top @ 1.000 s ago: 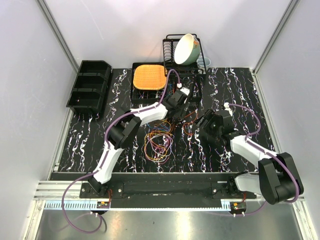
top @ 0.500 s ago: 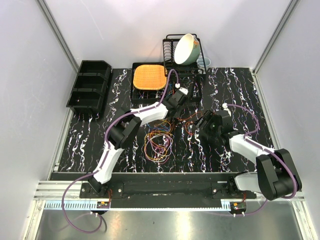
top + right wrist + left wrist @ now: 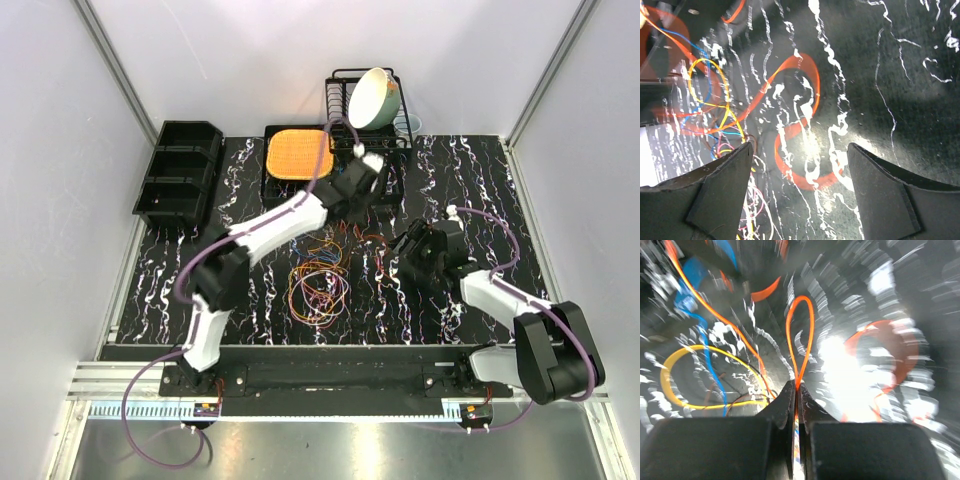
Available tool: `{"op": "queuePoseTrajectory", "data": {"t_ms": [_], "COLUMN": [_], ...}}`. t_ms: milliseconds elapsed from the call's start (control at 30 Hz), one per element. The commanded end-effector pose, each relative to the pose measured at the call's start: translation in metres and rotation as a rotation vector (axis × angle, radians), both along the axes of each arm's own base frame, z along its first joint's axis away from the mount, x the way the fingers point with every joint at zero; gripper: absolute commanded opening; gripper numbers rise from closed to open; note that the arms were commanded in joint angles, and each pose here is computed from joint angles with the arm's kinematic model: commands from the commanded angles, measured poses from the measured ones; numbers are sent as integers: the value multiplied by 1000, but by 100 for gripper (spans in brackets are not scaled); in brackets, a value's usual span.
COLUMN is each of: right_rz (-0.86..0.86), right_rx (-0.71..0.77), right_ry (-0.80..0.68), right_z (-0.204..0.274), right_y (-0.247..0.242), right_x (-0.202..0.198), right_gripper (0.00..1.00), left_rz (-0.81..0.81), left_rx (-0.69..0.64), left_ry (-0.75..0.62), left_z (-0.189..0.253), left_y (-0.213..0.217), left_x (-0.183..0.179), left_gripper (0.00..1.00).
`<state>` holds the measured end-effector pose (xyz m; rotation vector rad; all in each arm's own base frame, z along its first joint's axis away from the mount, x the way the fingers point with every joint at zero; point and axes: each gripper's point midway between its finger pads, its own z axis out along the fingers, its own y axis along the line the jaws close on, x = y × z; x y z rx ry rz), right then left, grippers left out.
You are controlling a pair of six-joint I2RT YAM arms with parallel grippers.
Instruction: Untangle the cables
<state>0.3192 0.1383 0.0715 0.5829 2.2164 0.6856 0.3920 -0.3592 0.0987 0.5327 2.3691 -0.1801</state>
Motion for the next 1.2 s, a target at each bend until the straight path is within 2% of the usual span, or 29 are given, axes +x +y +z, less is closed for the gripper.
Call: {"op": "queuePoseTrajectory", "data": {"t_ms": [0, 133, 267, 300, 333, 367, 400, 433, 467, 533, 667, 933, 1067, 1167], "right_rz": [-12, -25, -30, -30, -33, -32, -33, -33, -34, -32, -22, -14, -12, -9], "right_rx": [24, 35, 43, 45, 46, 48, 49, 50, 51, 52, 52, 54, 56, 56], "right_ry": [-109, -131, -152, -155, -157, -160, -166, -169, -172, -178, -177, -178, -182, -178], "right_z": [24, 27, 31, 32, 32, 32, 33, 34, 34, 35, 35, 34, 35, 34], "right_y": [-2, -5, -6, -6, -7, -6, -7, -7, -8, -8, -6, -5, -5, -4], "right_x": [7, 4, 1, 1, 1, -1, -1, -1, -2, -2, -2, -2, -1, -1], "right_gripper": [82, 82, 82, 82, 82, 82, 82, 82, 82, 82, 82, 82, 82, 82], "left_rz": [-72, -119, -104, -110, -123, -187, -221, -225, -250, -212, -110, 165, 156, 159], "left_rx": [-364, -524, -636, -604, -620, -732, -729, -800, -853, -820, -685, -514, -598, -653], "left_ry": [-311, -528, -714, -679, -676, -698, -615, -565, -577, -503, -560, -890, -1068, -1156], "left_z": [247, 387, 458, 432, 427, 446, 406, 400, 408, 382, 383, 459, 533, 563], "left_y": [-11, 25, 62, 57, 59, 64, 56, 57, 69, 81, 122, 219, 252, 272], "left_x": [-17, -53, -77, -72, -75, -90, -86, -90, -94, -86, -71, -81, -136, -170], "left_gripper": [0, 0, 0, 0, 0, 0, 0, 0, 0, 0, 0, 0, 0, 0]}}
